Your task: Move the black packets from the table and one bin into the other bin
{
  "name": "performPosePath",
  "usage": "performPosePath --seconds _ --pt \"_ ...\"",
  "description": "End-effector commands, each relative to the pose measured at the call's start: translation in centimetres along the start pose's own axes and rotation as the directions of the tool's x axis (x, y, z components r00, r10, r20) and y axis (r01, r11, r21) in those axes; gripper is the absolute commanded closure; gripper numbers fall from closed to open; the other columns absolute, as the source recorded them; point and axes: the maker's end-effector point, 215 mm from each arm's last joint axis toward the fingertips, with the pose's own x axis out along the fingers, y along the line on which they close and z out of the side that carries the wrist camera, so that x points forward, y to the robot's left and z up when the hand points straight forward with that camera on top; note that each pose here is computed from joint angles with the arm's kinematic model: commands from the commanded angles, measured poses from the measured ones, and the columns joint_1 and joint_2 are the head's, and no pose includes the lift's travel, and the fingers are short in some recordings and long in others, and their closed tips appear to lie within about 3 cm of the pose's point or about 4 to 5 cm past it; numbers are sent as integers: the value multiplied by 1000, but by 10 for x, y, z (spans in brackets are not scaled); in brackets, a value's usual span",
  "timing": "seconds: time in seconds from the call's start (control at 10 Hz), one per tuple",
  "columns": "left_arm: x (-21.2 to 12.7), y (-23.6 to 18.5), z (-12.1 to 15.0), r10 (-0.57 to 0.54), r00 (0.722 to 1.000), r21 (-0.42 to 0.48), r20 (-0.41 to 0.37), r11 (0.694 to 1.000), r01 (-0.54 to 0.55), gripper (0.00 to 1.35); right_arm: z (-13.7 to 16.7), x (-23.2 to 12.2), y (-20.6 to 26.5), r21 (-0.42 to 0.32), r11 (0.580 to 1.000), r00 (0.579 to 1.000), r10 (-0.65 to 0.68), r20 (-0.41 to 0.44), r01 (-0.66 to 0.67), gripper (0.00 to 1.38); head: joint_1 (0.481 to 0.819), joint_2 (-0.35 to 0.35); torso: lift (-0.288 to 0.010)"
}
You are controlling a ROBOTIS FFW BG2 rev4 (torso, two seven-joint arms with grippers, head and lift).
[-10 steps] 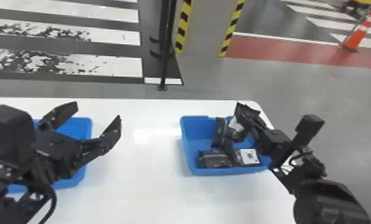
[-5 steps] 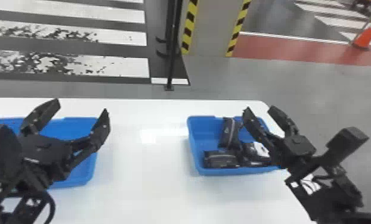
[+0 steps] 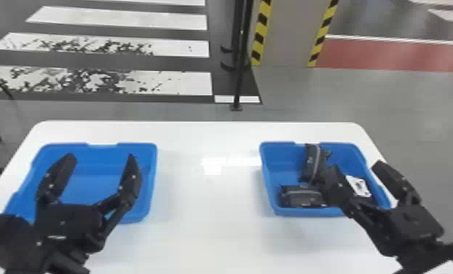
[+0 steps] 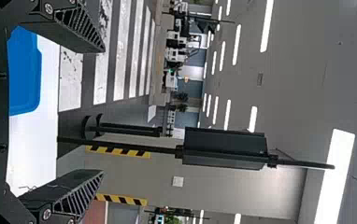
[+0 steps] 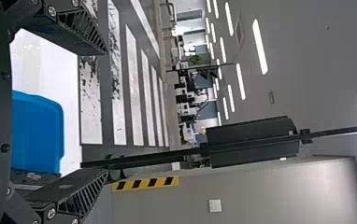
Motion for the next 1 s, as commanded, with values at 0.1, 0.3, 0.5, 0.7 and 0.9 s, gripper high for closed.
performPosePath --seconds 0.1,0.3,0.5,0.7,0.9 --pt "-21 7 7 12 1000 9 -14 1000 -12 116 1 -27 23 -19 1000 998 20 -65 -21 125 695 -101 -110" --pt "-22 10 5 18 1000 19 -18 1000 -18 114 -5 -26 21 -14 1000 997 17 -74 -18 125 695 -75 -110" --pt "-19 8 6 14 1000 34 -13 999 -13 116 -13 -21 24 -6 1000 996 30 -83 -30 125 695 -69 -110" --pt "-19 9 8 16 1000 36 -8 999 -16 116 -14 -21 23 -6 1000 996 28 -85 -29 125 695 -64 -110" --pt "-19 9 8 15 1000 42 -8 999 -15 116 -14 -21 24 -3 1000 996 31 -85 -31 125 695 -62 -110"
